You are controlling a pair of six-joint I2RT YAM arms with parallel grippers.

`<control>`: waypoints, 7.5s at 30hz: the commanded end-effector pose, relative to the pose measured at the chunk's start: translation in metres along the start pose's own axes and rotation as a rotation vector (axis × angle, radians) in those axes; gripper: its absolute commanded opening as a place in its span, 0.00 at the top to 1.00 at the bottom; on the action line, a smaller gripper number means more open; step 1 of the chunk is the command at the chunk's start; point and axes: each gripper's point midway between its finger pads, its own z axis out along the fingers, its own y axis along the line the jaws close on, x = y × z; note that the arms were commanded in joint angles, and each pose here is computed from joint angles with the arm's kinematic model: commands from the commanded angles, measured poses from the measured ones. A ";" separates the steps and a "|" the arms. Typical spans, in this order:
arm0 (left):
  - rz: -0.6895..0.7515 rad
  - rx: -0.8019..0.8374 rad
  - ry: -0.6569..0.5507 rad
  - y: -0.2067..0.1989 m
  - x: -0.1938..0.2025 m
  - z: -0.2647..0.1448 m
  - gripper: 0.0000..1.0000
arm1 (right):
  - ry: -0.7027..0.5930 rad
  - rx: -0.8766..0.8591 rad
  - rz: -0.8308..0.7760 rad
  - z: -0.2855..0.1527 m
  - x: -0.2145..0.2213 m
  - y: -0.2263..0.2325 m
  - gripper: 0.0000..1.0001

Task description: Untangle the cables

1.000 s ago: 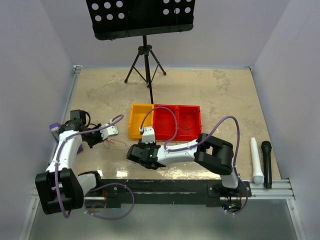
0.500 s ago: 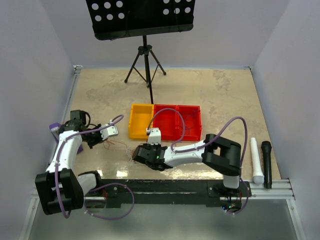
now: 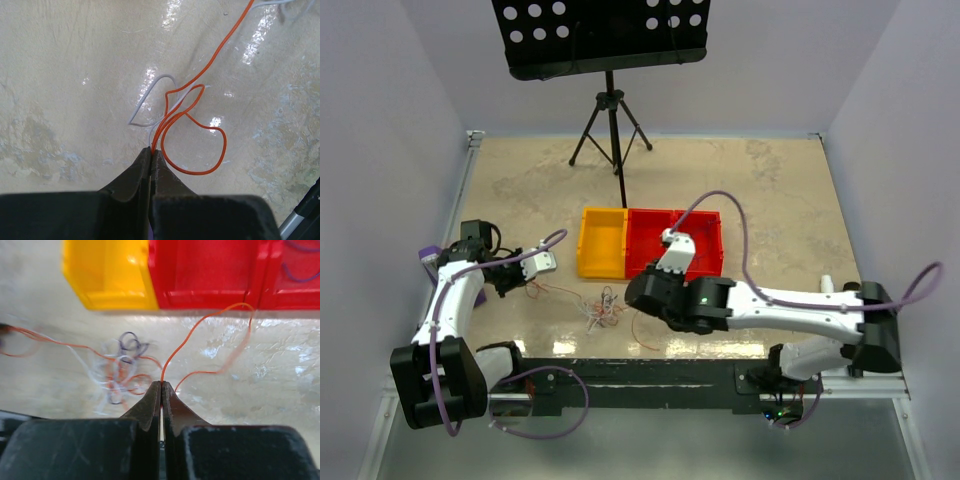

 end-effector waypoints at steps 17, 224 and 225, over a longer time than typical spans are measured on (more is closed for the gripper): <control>0.042 -0.033 0.088 0.006 0.027 0.014 1.00 | -0.524 -0.195 0.511 -0.218 -0.261 -0.073 1.00; 0.127 0.104 -0.432 -0.028 -0.097 -0.044 1.00 | -0.115 0.031 -0.132 0.126 -0.184 -0.040 0.44; 0.126 0.103 -0.431 -0.028 -0.097 -0.045 1.00 | -0.121 0.046 -0.125 0.129 -0.190 -0.047 0.44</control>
